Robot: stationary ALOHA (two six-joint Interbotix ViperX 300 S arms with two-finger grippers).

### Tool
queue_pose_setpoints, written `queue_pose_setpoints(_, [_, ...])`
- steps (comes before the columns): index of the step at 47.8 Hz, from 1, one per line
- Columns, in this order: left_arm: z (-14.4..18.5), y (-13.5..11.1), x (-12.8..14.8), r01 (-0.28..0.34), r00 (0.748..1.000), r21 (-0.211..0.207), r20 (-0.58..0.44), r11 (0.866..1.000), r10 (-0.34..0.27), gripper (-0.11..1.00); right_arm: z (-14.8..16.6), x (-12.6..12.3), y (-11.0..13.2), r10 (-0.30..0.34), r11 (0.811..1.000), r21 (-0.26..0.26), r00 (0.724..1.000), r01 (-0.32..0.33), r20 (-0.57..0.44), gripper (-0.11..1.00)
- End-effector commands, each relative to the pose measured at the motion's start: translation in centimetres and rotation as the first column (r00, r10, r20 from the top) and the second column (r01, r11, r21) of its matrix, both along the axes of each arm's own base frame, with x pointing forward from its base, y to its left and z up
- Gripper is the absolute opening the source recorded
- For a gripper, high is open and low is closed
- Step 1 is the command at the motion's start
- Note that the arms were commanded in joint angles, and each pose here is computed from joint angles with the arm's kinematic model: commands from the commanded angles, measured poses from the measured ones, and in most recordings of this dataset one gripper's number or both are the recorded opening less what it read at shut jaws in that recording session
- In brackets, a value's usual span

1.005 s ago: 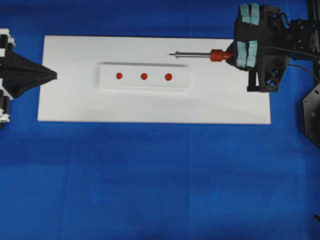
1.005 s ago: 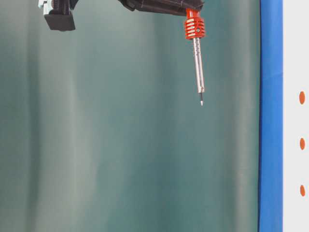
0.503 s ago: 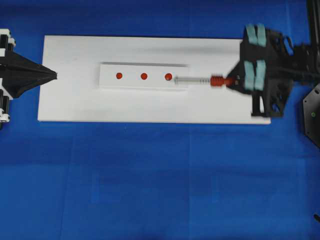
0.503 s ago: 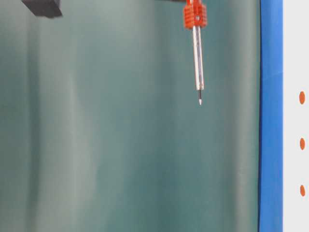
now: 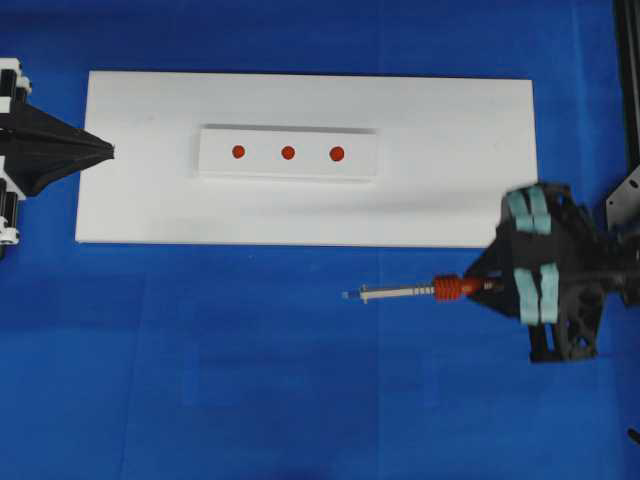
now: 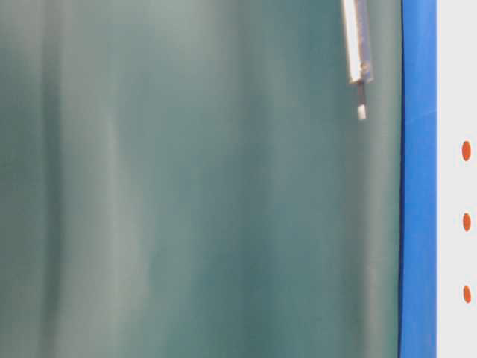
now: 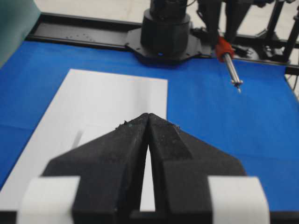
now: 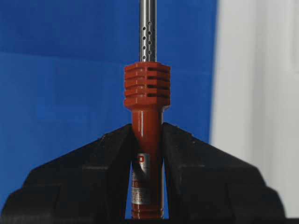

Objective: Touch the tip of the soldering iron to the mark.
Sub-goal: 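Lift the iron and carry it back to the table front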

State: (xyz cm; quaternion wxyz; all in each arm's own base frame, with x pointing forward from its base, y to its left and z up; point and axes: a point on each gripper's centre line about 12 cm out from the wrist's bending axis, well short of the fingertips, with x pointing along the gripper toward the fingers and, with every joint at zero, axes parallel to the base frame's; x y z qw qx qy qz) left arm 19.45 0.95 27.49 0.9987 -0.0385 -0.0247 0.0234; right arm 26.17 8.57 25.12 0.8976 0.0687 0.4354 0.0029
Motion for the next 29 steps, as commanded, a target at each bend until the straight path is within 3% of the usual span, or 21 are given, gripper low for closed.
queue_pose_setpoints(1, [0.4,0.0,0.1,-0.001,1.0,-0.002,0.014,1.0,0.001,0.0,0.6,0.2,1.0,-0.001,1.0,-0.019,1.0,0.001,0.016,0.06])
queue_pose_setpoints(18, [0.4,0.0,0.1,-0.001,1.0,-0.007,0.016,1.0,0.001,0.0,-0.5,1.0,2.6,-0.016,0.999,-0.045,1.0,0.016,-0.004,0.06])
queue_pose_setpoints(29, [0.4,0.0,0.1,-0.001,1.0,-0.005,0.016,1.0,0.001,0.0,-0.8,4.5,3.1,-0.046,0.998,-0.044,0.999,0.046,0.009,0.06])
